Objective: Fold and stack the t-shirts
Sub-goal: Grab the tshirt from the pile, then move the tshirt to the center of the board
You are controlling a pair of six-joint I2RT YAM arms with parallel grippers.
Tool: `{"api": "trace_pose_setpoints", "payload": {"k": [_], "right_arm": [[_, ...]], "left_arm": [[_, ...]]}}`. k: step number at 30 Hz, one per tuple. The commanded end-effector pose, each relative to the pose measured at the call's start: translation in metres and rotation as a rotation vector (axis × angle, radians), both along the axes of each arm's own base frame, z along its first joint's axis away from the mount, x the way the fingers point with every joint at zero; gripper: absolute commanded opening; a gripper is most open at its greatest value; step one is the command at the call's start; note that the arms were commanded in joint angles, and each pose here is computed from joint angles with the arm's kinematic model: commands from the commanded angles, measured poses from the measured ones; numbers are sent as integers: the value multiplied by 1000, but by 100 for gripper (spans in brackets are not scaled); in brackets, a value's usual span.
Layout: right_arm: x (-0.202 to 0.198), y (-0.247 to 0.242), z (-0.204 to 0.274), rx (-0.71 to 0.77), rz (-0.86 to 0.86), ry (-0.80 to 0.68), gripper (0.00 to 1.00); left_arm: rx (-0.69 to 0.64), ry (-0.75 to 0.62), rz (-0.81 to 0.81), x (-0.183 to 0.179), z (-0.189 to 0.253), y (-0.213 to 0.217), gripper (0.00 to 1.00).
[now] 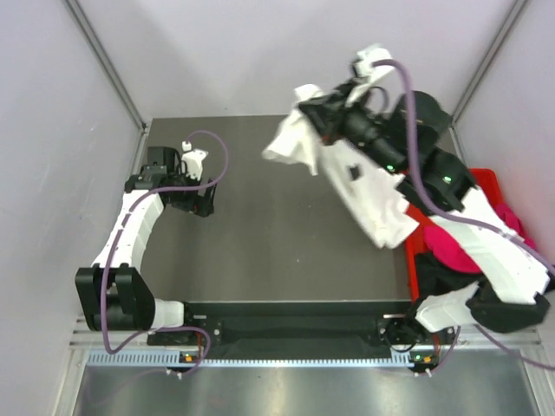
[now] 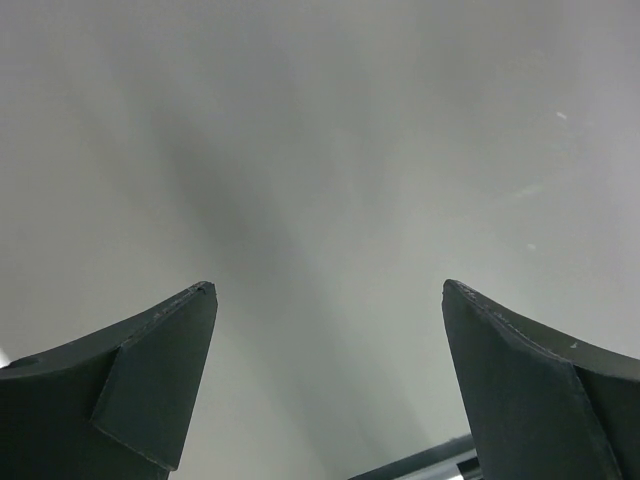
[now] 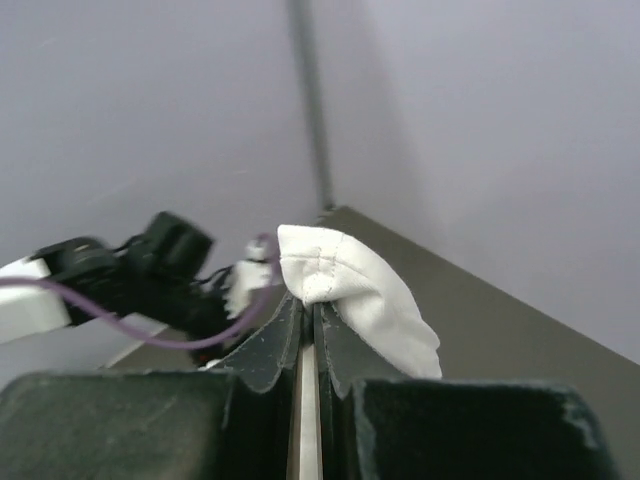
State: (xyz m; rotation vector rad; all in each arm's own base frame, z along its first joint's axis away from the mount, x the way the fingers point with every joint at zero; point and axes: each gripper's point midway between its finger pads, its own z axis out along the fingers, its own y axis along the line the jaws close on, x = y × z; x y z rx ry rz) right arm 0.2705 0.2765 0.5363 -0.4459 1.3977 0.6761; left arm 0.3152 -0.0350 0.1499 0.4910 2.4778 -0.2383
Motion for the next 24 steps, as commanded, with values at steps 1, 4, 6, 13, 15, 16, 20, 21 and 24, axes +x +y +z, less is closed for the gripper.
{"api": "trace_pose_setpoints", "payload": {"k": [1,4,6,13,15,16,20,21,24], "right_arm": [[-53,61,57,98,344,-156,0],[-46,76,56,132,364,-134,0],[-31,77,42,108,309,-110,0],[61,31,-132,-49,-29,292,0],[82,-5,-185,-76,-138,426,0],[85,-19,-232,-128,-179,513,0],[110,-86,-326,-210,-384,700,1],[112,-96,-341,-239,-421,735,14],[118,-136,-377,-419,-609,836,59]], "left_arm": [[68,-110,111,16,33,22,99],[87,-133,146,18,42,30,99],[104,-142,163,19,45,36,99],[214,-132,208,19,35,60,99],[205,-113,170,17,28,55,99],[196,-90,148,13,20,52,98],[137,-31,41,4,-1,35,94],[124,-22,28,3,-4,32,93],[61,6,-18,-1,-12,18,89]]}}
